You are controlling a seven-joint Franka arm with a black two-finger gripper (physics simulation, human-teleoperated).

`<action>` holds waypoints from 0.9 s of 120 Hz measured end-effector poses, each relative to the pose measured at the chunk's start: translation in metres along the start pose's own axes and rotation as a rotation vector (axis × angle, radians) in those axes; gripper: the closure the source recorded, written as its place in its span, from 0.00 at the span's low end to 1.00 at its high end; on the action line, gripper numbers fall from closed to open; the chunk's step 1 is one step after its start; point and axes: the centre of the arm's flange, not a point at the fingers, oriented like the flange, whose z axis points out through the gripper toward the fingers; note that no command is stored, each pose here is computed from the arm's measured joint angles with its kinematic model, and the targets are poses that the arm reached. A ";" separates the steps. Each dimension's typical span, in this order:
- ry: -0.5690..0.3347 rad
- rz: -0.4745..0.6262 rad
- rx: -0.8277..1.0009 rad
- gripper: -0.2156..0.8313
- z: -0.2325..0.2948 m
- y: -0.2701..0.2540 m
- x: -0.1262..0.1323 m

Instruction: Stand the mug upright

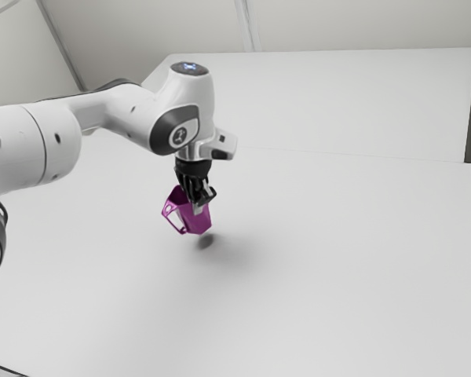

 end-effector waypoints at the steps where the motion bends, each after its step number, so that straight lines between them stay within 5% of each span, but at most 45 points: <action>1: -0.002 -0.001 0.001 0.95 0.001 0.000 0.000; 108: -0.028 -0.124 -0.043 0.95 0.047 0.005 0.023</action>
